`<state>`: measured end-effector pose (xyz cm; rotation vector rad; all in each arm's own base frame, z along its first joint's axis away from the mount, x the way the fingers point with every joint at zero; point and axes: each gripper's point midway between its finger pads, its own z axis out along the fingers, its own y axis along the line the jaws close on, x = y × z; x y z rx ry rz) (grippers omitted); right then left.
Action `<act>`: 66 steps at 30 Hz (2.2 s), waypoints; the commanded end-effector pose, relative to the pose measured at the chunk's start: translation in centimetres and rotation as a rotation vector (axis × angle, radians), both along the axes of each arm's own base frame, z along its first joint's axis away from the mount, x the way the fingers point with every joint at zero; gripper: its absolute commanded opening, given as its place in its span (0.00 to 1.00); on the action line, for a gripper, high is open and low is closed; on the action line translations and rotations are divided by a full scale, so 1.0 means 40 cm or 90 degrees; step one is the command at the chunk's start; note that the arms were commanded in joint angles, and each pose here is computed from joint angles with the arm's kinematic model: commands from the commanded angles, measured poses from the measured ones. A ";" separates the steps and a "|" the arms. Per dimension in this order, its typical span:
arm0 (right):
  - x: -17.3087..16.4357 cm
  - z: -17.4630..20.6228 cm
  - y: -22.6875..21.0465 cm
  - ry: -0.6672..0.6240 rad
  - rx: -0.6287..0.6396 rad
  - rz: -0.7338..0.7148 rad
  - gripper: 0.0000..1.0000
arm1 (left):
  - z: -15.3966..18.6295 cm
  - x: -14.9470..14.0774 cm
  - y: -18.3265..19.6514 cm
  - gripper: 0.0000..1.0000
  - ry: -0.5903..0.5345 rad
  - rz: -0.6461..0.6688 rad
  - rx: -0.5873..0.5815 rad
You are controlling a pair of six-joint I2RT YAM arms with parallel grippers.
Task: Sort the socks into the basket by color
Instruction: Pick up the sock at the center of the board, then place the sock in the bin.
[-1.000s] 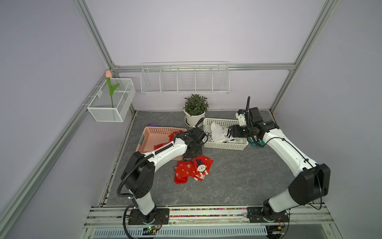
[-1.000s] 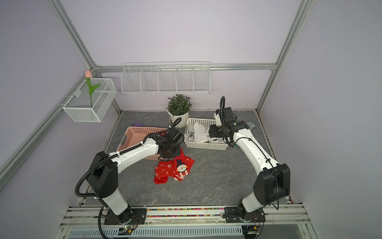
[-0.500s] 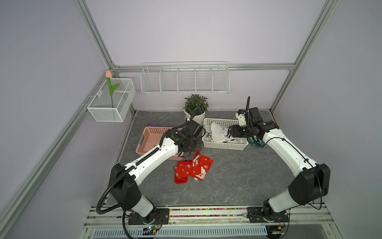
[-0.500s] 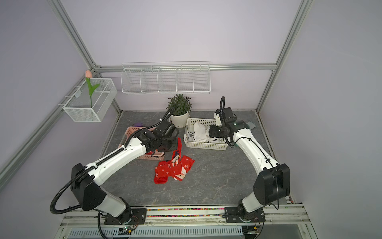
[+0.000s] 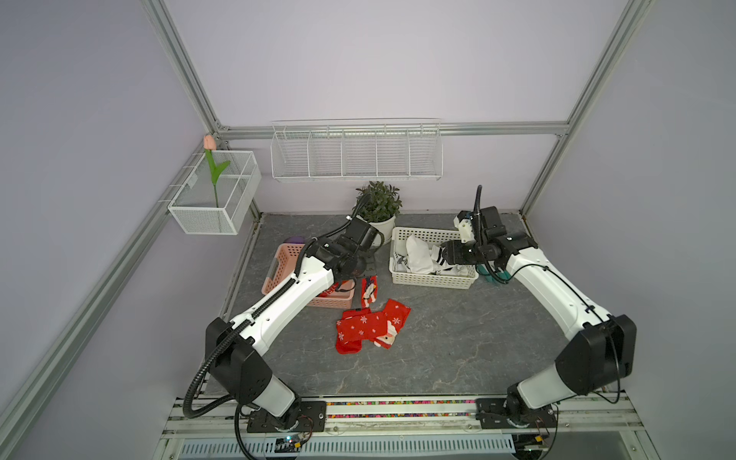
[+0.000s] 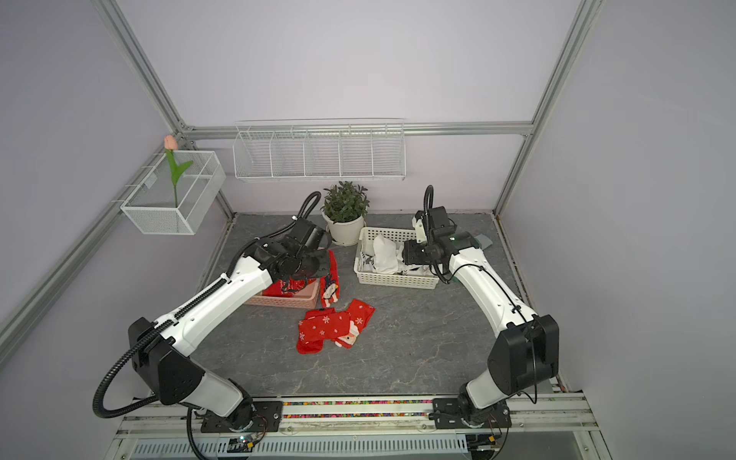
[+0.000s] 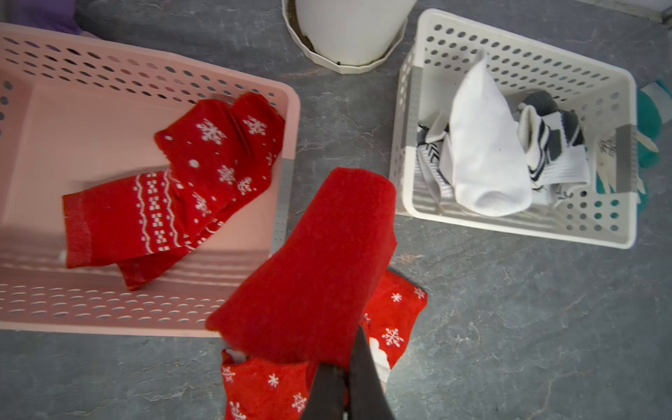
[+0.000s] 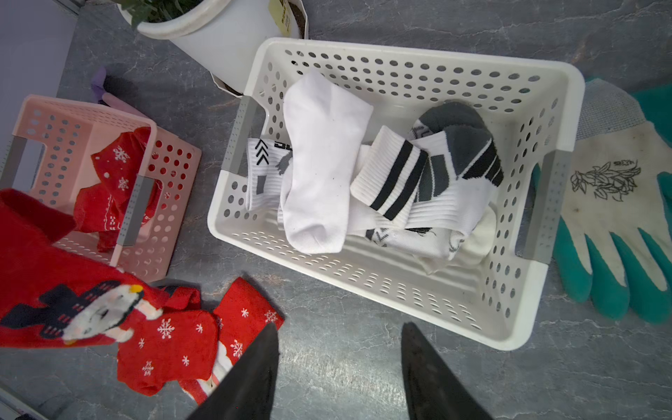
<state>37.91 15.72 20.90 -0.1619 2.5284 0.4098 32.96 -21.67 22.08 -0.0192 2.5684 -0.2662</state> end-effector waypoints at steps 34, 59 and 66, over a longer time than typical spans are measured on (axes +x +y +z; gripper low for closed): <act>0.012 0.007 0.036 0.002 -0.002 0.018 0.56 | -0.099 0.154 0.333 0.00 0.024 0.151 0.044; 0.023 0.001 0.049 0.008 -0.003 0.024 0.56 | -0.197 0.207 0.460 0.00 0.077 0.225 0.105; 0.022 0.001 0.050 0.008 -0.003 0.026 0.56 | -0.206 0.207 0.468 0.00 0.084 0.230 0.113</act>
